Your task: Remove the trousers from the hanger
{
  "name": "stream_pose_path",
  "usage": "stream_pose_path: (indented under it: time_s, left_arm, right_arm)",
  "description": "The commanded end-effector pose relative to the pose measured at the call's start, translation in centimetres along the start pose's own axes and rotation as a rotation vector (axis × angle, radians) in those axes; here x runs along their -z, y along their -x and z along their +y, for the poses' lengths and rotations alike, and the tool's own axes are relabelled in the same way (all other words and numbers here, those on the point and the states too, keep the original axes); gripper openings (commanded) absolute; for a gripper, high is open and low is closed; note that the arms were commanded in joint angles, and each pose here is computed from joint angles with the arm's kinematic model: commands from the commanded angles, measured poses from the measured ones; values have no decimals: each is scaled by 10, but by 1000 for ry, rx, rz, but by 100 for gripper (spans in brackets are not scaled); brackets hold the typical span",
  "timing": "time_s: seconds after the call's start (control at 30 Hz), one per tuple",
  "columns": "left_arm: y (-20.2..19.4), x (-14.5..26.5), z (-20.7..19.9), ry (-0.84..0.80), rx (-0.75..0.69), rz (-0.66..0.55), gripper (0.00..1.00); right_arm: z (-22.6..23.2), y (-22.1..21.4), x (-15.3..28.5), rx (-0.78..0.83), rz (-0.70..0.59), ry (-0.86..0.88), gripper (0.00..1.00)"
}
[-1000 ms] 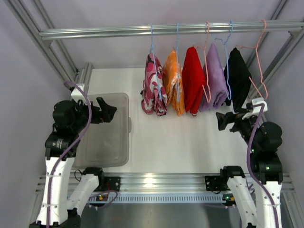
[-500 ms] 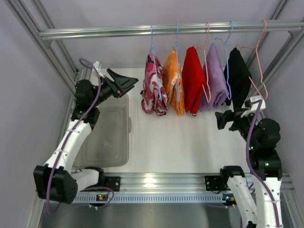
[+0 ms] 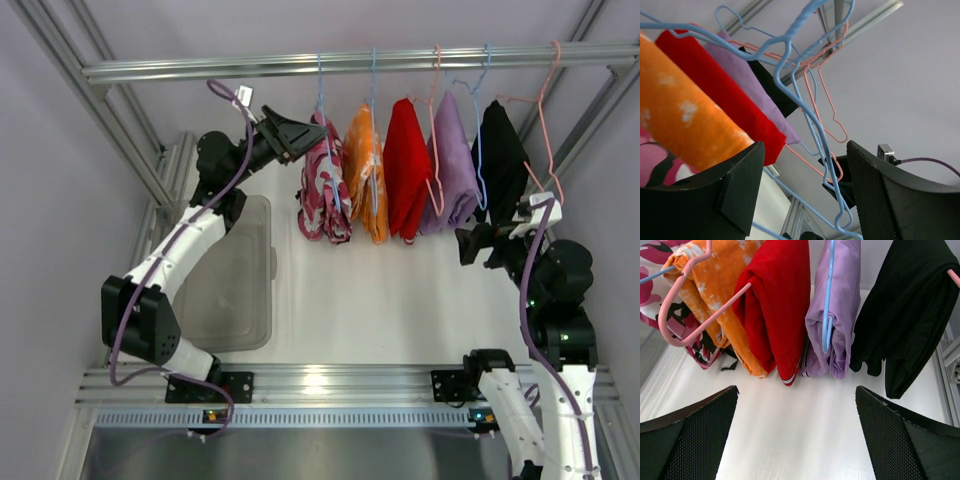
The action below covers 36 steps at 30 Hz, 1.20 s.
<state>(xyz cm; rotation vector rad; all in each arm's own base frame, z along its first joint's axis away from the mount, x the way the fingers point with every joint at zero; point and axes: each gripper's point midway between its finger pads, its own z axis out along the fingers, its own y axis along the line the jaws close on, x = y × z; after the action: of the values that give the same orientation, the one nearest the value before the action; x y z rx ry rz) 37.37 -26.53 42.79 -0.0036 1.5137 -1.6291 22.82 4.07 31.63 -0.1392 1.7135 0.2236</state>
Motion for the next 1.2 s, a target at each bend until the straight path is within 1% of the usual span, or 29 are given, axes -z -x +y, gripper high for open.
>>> stream_pose_path:
  time_s: [0.0, 0.07, 0.13, 0.17, 0.23, 0.27, 0.37, 0.4, 0.5, 0.67, 0.77, 0.93, 1.03, 1.07, 1.1, 1.13, 1.17]
  left_arm:
    - [-2, -17, -39, -166, -46, 13, 71]
    - [-7, -19, -49, -215, -37, 29, 68]
    - [-10, -21, -47, -218, -31, 37, 67]
    - [-13, -22, -45, -215, -28, 44, 65]
    - [-16, -22, -42, -212, -16, 50, 62]
    - [-16, -22, -45, -226, -10, 53, 58]
    - [-20, -20, -47, -249, 15, 62, 53]
    - [-19, -17, -56, -286, 27, 58, 51]
    - [-20, -12, -66, -338, 72, 64, 47]
    - [-29, -8, -71, -336, 90, 92, 44]
    - [-35, -7, -65, -323, 133, 105, 36]
    - [-39, -6, -59, -313, 151, 118, 31]
    - [-39, -8, -62, -326, 155, 123, 19]
    - [-38, -8, -63, -328, 153, 122, 9]
    - [-37, -9, -64, -332, 147, 121, 3]
    - [-34, -9, -70, -343, 134, 120, 0]
    - [-33, -10, -72, -342, 128, 123, 0]
  right_arm:
    - [-7, 16, 2, 17, -36, -33, 99]
    - [-8, 17, 2, 22, -38, -39, 99]
    - [-10, 17, 2, 28, -36, -49, 100]
    - [-10, 17, 2, 31, -36, -52, 100]
    - [-11, 16, 2, 32, -35, -55, 100]
    - [-11, 16, 2, 30, -36, -53, 100]
    - [-11, 14, 1, 32, -36, -55, 100]
    - [-12, 14, 1, 32, -35, -55, 99]
    - [-11, 13, 0, 32, -35, -50, 100]
    - [-9, 14, -1, 32, -35, -40, 99]
    - [-9, 17, -1, 32, -40, -38, 100]
    - [-9, 18, 0, 33, -45, -41, 99]
    - [-10, 16, -1, 32, -44, -43, 99]
    - [-10, 16, -1, 32, -42, -41, 100]
    - [-10, 16, -1, 32, -44, -43, 100]
    - [-9, 17, -1, 35, -45, -38, 100]
    - [-9, 17, -1, 34, -46, -36, 100]
